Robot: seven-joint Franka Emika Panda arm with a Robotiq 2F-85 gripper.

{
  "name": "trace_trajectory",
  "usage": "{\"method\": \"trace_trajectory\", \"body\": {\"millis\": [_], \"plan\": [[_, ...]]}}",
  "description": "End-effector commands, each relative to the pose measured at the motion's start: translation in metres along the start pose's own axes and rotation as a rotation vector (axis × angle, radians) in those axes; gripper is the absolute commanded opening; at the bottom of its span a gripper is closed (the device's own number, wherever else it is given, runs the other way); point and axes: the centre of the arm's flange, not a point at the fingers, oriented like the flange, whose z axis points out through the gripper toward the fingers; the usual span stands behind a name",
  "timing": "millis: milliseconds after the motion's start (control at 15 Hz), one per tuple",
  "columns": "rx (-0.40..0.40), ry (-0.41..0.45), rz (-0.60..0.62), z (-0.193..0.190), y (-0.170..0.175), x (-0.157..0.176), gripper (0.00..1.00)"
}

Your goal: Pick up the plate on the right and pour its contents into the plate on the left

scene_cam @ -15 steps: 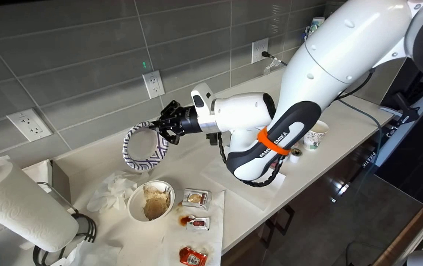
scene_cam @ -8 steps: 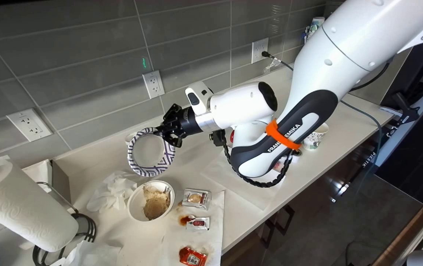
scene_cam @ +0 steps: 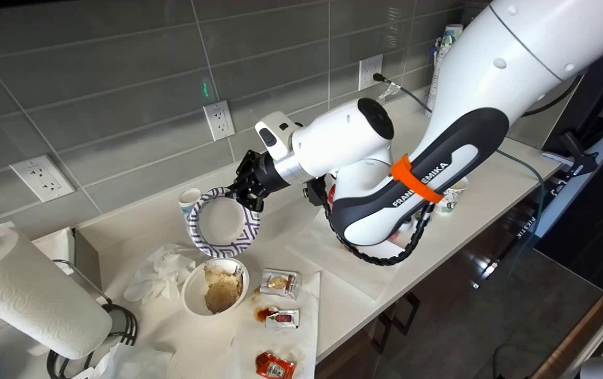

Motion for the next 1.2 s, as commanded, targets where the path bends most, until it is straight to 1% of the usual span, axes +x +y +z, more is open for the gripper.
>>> {"method": "trace_trajectory", "body": {"millis": [0,400,467,533,867,933,1000,1133], "plan": [[0.046,-0.076,0.021,-0.011,-0.004,0.002,0.02],[0.095,-0.185,0.039,-0.013,-0.009,0.006,0.02],[0.084,-0.181,0.033,-0.012,-0.01,0.007,0.02],[0.077,-0.151,0.019,-0.001,-0.01,0.005,0.08],[0.073,-0.154,0.017,-0.004,-0.007,0.008,0.08],[0.067,-0.174,0.0,-0.004,-0.007,0.007,0.02],[0.069,-0.226,0.001,0.004,-0.001,0.009,0.02],[0.062,-0.297,-0.008,0.006,0.004,0.006,0.02]]}}
